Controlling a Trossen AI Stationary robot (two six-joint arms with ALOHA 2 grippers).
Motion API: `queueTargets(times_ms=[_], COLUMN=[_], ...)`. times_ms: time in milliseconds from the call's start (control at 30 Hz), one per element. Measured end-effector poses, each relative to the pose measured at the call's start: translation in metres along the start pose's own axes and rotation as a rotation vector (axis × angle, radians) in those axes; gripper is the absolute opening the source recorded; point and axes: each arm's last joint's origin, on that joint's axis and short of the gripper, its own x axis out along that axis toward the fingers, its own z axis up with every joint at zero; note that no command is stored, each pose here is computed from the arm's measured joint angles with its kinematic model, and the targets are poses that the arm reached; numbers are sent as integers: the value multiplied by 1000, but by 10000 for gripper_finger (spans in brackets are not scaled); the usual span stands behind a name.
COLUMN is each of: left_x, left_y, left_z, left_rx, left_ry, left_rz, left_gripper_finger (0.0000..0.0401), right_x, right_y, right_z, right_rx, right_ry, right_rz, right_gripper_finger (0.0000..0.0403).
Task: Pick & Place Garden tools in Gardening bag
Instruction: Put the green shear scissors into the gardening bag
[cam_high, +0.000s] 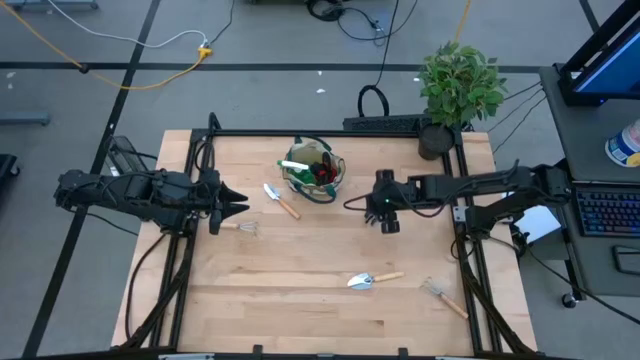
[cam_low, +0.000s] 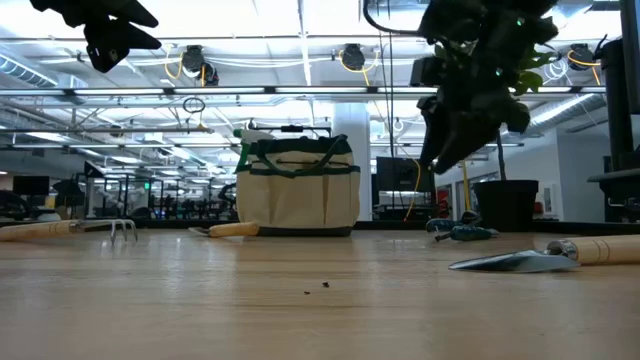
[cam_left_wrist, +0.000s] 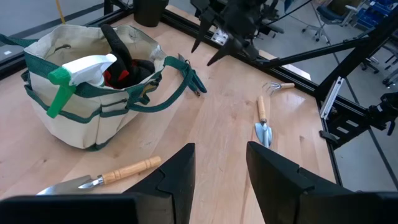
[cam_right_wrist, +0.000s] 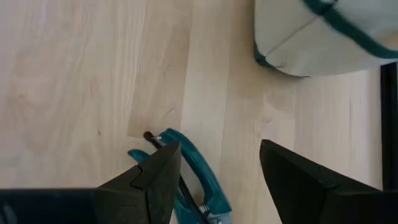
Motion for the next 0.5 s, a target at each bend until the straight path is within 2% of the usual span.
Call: queueTargets(times_ms=[500], left_x=[0], left_y=[0], left_z=[0], left_rx=[-8], left_ry=[-2], left_rz=[0], left_gripper_finger=[150], right_x=[32], right_y=[-8], right_z=[-14], right_rx=[-18], right_ry=[107], right_rz=[13], right_gripper_finger=[212])
